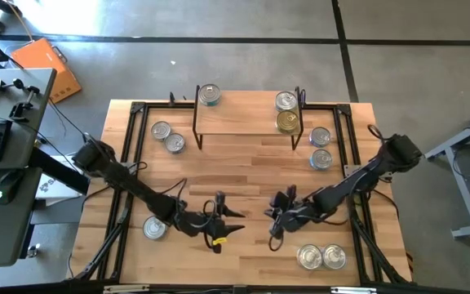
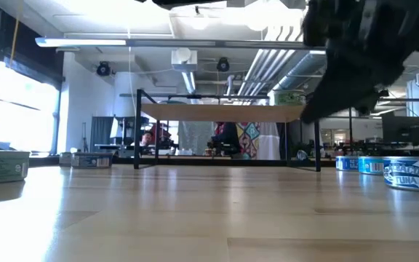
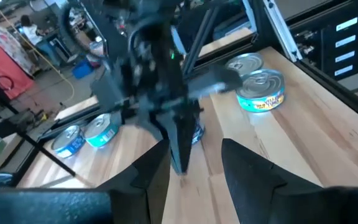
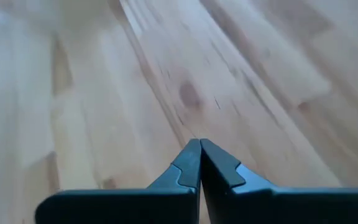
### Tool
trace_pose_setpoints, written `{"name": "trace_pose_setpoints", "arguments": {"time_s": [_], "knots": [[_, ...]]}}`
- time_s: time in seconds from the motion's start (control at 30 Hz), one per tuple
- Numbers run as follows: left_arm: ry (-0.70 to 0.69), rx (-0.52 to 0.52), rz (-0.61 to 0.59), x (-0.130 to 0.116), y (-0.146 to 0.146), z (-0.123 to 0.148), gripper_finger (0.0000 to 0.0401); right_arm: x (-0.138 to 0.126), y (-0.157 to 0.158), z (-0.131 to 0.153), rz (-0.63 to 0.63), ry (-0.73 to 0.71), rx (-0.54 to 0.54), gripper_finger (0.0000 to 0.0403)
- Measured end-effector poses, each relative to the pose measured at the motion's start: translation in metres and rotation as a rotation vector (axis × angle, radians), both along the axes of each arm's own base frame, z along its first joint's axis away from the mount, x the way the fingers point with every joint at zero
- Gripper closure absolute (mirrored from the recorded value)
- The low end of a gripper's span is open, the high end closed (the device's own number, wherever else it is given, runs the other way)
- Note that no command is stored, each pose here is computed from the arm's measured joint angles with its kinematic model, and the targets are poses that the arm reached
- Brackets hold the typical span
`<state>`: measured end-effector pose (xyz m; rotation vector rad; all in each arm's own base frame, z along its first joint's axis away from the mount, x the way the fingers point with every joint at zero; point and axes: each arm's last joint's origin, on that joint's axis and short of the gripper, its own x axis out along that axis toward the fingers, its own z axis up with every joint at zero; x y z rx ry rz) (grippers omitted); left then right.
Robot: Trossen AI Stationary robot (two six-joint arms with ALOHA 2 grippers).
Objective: Stack canned seafood by type on shelf
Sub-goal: Put the blue tuna can on the shelf
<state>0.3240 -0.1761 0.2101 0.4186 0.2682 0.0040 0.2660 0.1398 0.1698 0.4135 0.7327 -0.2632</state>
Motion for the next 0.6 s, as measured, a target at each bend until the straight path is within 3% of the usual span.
{"name": "trace_pose_setpoints", "arguments": {"time_s": [0.3, 0.47, 0.6], "knots": [[0.039, -0.014, 0.015, 0.009, 0.011, -0.011, 0.0266, -0.035, 0.037, 0.021, 0.07, -0.129, -0.154, 0.0403], [0.068, -0.052, -0.075, 0.022, 0.026, -0.021, 0.0266, -0.047, 0.039, 0.014, 0.094, -0.05, -0.195, 0.0398], [0.094, -0.08, -0.129, 0.031, 0.041, -0.027, 0.0266, -0.051, 0.036, 0.009, 0.085, 0.033, -0.17, 0.0368]]}}
